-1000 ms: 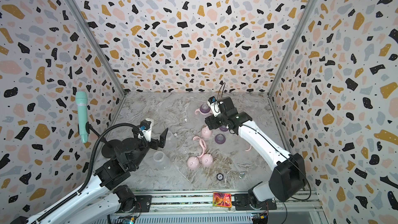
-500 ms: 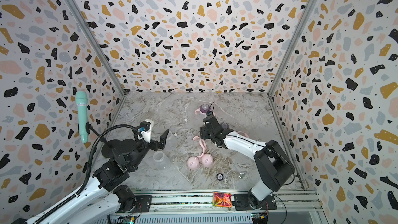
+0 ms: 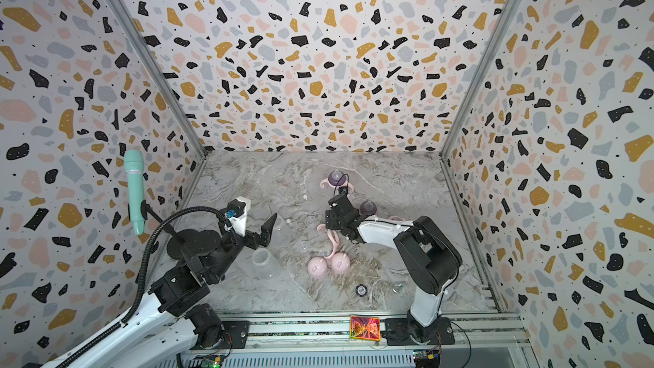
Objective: Assemble the baby bottles
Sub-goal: Pick up the lid from the center of the board.
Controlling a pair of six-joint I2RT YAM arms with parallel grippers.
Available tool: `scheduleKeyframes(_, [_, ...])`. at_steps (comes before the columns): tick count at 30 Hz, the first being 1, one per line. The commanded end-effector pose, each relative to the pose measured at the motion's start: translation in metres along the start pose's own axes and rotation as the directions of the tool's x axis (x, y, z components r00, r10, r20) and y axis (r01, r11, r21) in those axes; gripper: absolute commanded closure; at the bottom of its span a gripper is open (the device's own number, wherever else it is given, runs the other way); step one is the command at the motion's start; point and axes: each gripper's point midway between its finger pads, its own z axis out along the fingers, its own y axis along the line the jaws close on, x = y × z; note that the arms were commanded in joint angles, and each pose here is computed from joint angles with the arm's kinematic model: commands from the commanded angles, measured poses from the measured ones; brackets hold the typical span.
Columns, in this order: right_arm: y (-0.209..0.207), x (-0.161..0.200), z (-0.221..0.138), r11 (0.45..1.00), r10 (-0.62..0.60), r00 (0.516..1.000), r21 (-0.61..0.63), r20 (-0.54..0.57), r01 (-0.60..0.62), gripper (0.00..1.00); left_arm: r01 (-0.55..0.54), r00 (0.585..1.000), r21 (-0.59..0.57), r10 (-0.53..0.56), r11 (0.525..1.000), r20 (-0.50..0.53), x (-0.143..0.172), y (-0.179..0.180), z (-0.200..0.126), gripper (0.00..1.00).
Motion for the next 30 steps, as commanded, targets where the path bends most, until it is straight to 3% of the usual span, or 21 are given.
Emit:
scheduleKeyframes(1, [0.004,-0.017,0.004,1.000,0.016,0.999,0.008,0.047,-0.016,0.19,0.008,0.999,0.004,-0.009,1.000,0.034,-0.013,0.001,-0.003,0.00])
scheduleKeyframes(16, [-0.005,-0.010,0.016,0.998,0.004,0.999,0.057,0.049,-0.006,0.20,0.011,0.999,0.014,-0.011,1.000,0.037,-0.012,0.000,-0.004,0.00])
scheduleKeyframes(30, [0.000,-0.002,0.020,1.000,0.000,1.000,0.027,0.028,-0.001,0.23,0.007,0.999,0.033,-0.009,0.999,0.034,-0.012,-0.003,-0.006,0.00])
